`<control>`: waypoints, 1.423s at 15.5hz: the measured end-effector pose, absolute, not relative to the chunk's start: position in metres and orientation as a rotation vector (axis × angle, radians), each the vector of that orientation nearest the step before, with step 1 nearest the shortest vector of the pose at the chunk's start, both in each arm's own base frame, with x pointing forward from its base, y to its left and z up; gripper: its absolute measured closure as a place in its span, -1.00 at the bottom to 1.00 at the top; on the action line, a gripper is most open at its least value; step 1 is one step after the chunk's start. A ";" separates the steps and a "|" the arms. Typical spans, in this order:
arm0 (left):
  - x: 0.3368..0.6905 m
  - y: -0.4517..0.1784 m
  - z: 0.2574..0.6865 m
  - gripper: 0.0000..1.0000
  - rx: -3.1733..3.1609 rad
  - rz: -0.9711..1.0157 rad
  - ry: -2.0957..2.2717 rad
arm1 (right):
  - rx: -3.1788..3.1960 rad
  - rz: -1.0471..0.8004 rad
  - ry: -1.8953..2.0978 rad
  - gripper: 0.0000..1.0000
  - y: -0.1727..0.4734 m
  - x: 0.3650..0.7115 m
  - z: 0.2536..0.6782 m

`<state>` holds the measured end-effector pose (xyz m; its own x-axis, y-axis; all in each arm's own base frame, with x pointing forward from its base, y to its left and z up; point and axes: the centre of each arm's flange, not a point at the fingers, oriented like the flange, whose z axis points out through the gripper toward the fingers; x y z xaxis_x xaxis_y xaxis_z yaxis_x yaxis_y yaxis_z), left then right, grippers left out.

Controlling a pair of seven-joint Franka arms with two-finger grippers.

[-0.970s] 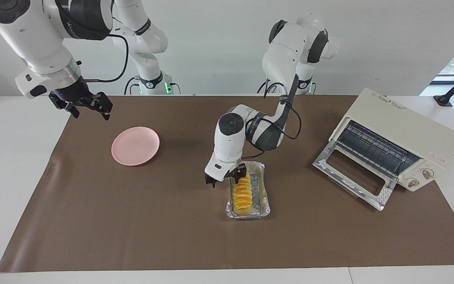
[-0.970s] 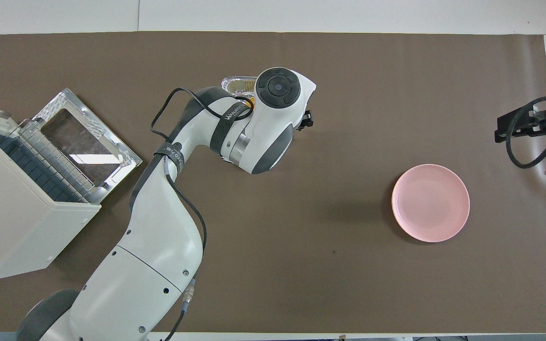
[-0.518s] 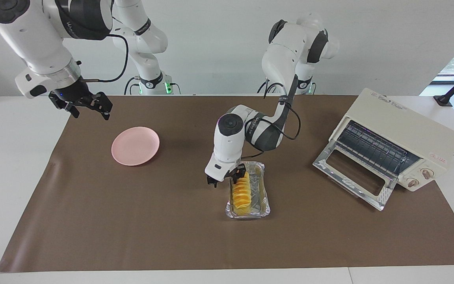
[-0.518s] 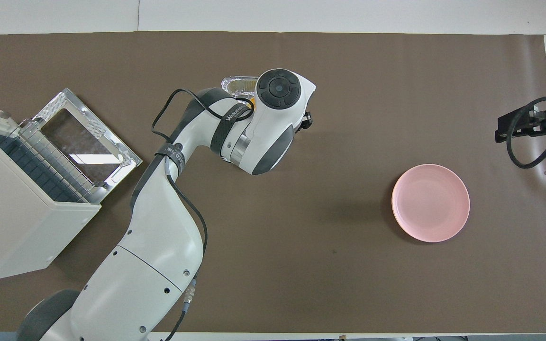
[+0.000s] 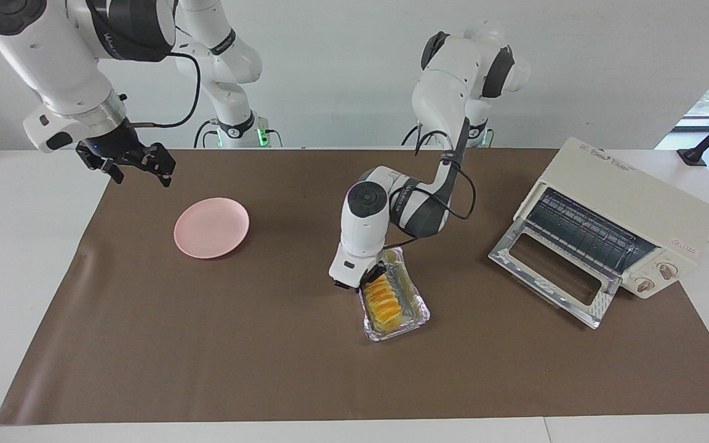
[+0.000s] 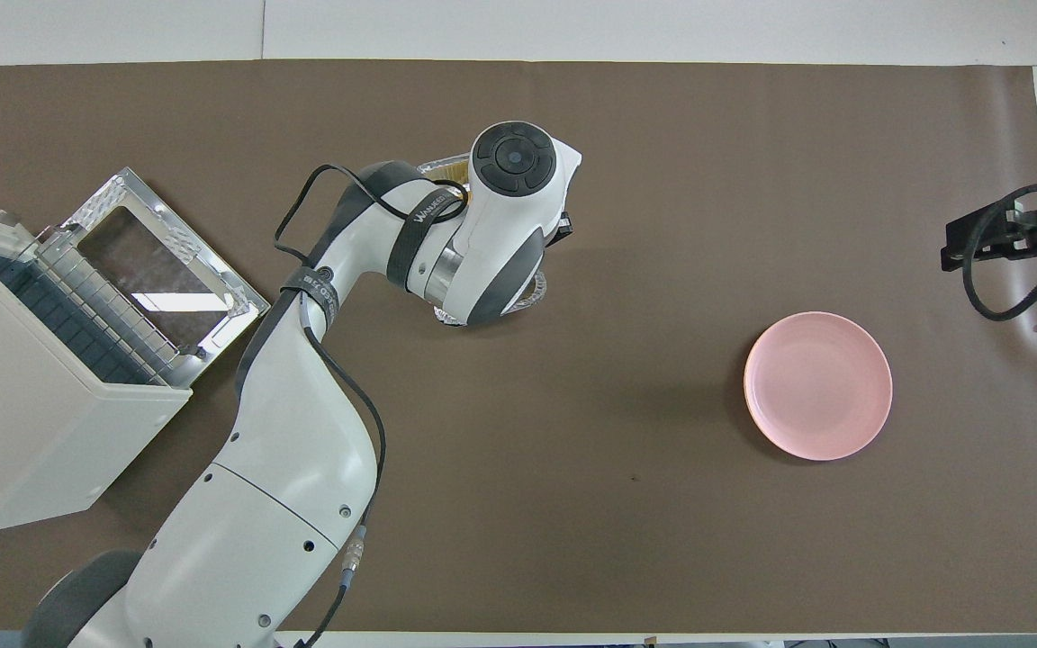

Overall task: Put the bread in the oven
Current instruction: 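Lift the foil tray with the left gripper and carry it toward the oven, then lower the foil tray into the open oven with the left gripper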

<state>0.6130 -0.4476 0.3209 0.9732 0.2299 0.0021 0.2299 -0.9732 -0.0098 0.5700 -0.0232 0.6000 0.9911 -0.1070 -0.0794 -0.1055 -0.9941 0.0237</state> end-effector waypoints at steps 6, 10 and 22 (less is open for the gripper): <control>0.650 -0.350 0.388 0.96 -2.937 -0.023 -0.641 | 3.115 -0.126 -0.166 -1.00 -0.023 0.570 0.600; 0.672 -0.282 0.423 0.96 -2.832 -0.077 -0.852 | 3.115 -0.126 -0.166 -1.00 -0.023 0.570 0.600; 0.698 -0.076 0.427 0.96 -2.693 0.153 -1.323 | 3.115 -0.126 -0.166 -1.00 -0.023 0.570 0.600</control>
